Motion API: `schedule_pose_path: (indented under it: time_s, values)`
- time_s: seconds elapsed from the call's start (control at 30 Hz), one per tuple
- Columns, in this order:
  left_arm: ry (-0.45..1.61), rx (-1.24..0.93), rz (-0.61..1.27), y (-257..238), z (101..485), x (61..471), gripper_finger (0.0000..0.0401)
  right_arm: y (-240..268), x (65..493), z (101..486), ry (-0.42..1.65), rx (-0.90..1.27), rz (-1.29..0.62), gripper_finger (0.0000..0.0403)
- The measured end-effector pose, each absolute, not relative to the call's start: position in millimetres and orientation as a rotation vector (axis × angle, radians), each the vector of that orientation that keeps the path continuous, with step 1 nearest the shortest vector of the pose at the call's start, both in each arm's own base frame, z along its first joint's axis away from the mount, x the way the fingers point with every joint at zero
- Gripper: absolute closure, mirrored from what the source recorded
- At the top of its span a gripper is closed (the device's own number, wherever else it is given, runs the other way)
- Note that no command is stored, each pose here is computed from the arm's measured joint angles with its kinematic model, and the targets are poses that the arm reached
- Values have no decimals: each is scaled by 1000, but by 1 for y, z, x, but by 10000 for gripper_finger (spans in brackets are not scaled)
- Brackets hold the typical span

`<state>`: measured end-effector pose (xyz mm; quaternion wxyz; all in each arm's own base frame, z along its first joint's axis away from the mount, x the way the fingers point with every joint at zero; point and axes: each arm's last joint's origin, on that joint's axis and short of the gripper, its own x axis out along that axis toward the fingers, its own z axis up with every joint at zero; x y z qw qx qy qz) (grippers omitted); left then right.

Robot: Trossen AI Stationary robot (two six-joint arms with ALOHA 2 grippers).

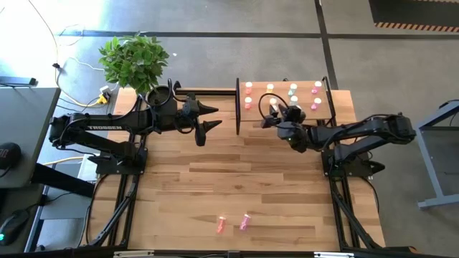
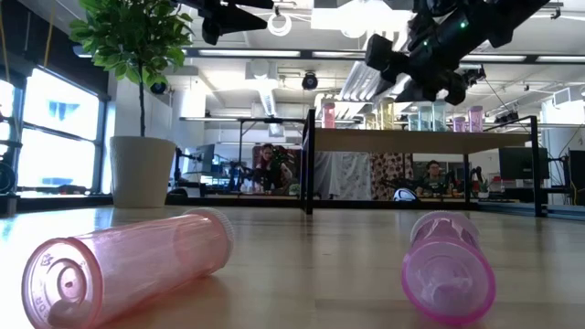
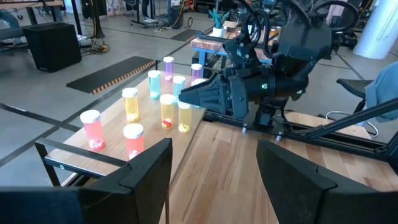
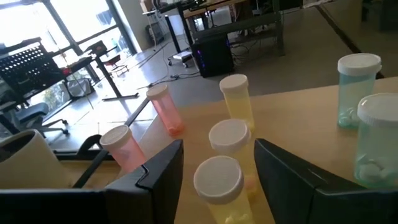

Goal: Pick and place medicine bottles onto shelf by color
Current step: Put the pink pill bottle on the shelf aligned with the other pink pill bottles

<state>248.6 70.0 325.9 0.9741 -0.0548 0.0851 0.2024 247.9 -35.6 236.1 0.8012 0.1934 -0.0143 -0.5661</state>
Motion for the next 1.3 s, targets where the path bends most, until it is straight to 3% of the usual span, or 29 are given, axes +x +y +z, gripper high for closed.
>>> schedule_pose_path:
  time_s: [0.3,0.73,1.3]
  values:
    - [223,-114,410,70,321,247,178,-33,246,253,-37,488,-1040,214]
    - [389,-221,345,39,315,229,178,7,257,323,63,362,-815,214]
    - [588,-581,241,-28,297,222,178,27,242,373,212,491,-697,214]
